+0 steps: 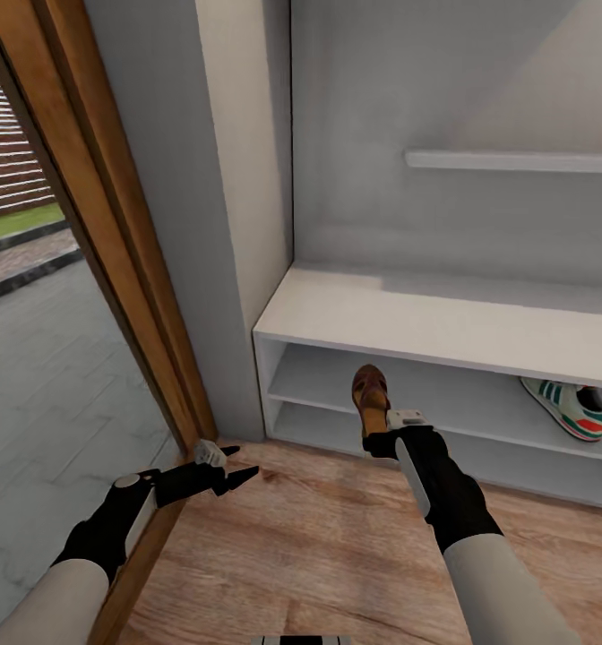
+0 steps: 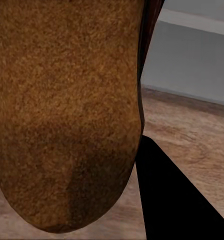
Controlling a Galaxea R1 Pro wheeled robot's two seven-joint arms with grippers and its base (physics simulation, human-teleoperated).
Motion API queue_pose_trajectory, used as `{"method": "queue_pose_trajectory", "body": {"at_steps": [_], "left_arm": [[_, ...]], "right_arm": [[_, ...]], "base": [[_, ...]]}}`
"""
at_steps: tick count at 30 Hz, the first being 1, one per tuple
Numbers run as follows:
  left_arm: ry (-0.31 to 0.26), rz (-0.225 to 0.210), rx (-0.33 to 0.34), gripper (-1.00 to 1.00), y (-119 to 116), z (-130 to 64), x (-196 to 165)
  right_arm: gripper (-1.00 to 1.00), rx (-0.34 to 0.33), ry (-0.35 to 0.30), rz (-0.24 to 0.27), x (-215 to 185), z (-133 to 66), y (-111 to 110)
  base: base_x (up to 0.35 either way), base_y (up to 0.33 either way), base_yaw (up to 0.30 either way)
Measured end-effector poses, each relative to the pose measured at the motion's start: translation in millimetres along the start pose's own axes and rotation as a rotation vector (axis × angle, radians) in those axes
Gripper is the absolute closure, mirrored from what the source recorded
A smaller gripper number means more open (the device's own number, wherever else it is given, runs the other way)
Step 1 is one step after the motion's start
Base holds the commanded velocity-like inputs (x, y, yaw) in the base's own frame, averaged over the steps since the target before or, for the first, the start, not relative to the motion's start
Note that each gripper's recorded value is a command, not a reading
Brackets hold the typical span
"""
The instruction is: Pick up the two gym shoes and the two sandals from the corridor floor and place them onto the hallstand (shoe rack) in the corridor, making sure they are on the rack and not on the floor. Arrange them so the two gym shoes are next to each other and the two sandals are next to each other.
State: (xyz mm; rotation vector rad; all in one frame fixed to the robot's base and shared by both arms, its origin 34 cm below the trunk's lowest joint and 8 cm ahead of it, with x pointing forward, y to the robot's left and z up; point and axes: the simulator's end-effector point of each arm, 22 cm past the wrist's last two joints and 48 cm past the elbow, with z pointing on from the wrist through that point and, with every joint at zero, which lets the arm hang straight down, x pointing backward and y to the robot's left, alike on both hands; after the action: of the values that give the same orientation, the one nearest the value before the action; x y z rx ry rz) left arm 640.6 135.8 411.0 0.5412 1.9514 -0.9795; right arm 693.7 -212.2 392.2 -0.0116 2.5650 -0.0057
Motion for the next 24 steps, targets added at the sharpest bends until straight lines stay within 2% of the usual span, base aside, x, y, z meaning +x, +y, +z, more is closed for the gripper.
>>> {"method": "queue_pose_trajectory", "body": {"at_steps": [2,3,7,13,17,24], "left_arm": [[0.012,0.005,0.022,-1.00,-9,7.5,3],[0.032,0.015,0.055,-1.00,-23,18.4,8],[0.062,0.024,0.100,-1.00,-42,31.5,17],[0.070,0.013,0.110,-1.00,-47,35.2,23],[0.068,0.012,0.115,-1.00,-50,37.8,22],[0.068,0.012,0.115,-1.00,-50,37.9,22]], "right_arm": [[1.00,0.000,0.000,0.000,0,0.2,0],[1.00,0.000,0.000,0.001,0,0.3,0],[1.00,0.000,-0.001,0.001,0,0.5,0],[1.00,0.001,0.001,0.003,1,1.5,-1],[1.00,0.007,0.068,-0.003,28,14.3,-2],[1.00,0.010,0.086,-0.005,36,17.4,-3]], "base": [[0.115,0.000,0.000],[0.053,0.000,0.000],[0.016,0.000,0.000],[0.000,0.000,0.000],[0.000,0.000,0.000],[0.000,0.000,0.000]]}}
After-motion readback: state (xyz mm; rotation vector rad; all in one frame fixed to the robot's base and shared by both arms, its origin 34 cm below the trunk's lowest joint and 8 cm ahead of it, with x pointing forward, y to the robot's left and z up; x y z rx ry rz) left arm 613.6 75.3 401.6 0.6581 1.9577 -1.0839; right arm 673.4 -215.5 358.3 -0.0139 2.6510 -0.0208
